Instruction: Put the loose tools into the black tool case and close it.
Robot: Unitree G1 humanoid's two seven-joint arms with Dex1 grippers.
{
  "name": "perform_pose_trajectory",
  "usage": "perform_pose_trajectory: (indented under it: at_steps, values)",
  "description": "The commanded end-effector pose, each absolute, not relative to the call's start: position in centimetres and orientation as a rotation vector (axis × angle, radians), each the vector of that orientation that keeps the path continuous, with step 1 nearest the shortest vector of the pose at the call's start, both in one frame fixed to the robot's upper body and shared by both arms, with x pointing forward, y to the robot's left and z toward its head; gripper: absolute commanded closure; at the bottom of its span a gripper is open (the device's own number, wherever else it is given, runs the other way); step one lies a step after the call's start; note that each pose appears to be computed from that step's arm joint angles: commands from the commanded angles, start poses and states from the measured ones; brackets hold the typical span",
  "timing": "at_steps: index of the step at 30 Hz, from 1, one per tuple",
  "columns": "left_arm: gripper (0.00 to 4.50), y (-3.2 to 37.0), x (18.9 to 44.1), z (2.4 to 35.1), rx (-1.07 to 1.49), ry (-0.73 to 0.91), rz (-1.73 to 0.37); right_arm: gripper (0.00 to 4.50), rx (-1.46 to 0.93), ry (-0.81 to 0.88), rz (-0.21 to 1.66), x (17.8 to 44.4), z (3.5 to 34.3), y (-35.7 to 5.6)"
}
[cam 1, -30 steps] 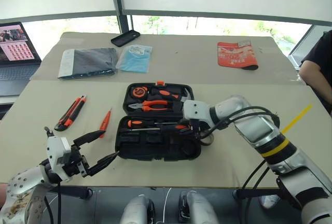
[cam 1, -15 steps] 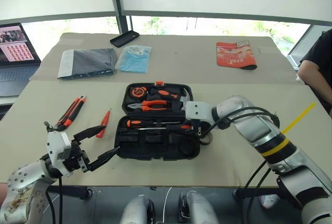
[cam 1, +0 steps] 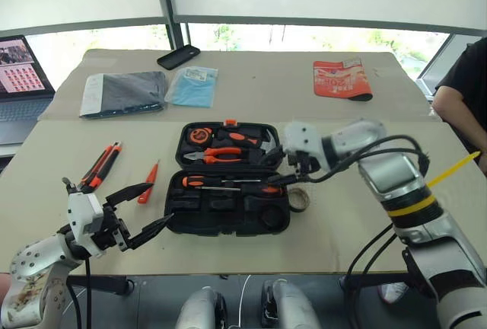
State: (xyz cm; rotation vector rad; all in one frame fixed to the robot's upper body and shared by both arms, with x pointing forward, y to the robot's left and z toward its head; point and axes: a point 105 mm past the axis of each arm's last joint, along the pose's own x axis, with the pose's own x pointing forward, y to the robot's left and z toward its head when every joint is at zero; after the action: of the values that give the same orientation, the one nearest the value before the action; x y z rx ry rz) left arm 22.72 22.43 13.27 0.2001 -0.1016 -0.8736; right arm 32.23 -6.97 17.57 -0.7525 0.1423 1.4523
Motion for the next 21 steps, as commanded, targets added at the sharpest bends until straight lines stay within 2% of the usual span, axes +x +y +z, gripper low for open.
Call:
perform_pose_trajectory:
  at_steps: [1,4,5,13,21]
  values:
    - [0.00,22.4,22.8,13.7,0.224,-0.121,-0.872,3.36,-0.742,0.107,1.464,32.1,16.1,-5.6]
    - [0.00,22.3,22.8,13.7,0.223,-0.121,-0.872,4.40,-0.722,0.099,1.453,32.4,15.1,-4.7]
    - [0.00,22.3,22.8,13.7,0.223,-0.119,-0.872,4.46,-0.714,0.100,1.449,32.5,14.8,-4.4]
    - [0.00,22.4,22.7,13.8,0.228,-0.112,-0.863,4.46,-0.661,0.130,1.451,32.9,13.1,-3.0]
    - [0.00,22.7,22.3,13.7,0.234,-0.101,-0.849,4.46,-0.753,0.203,1.492,32.1,10.5,-3.0]
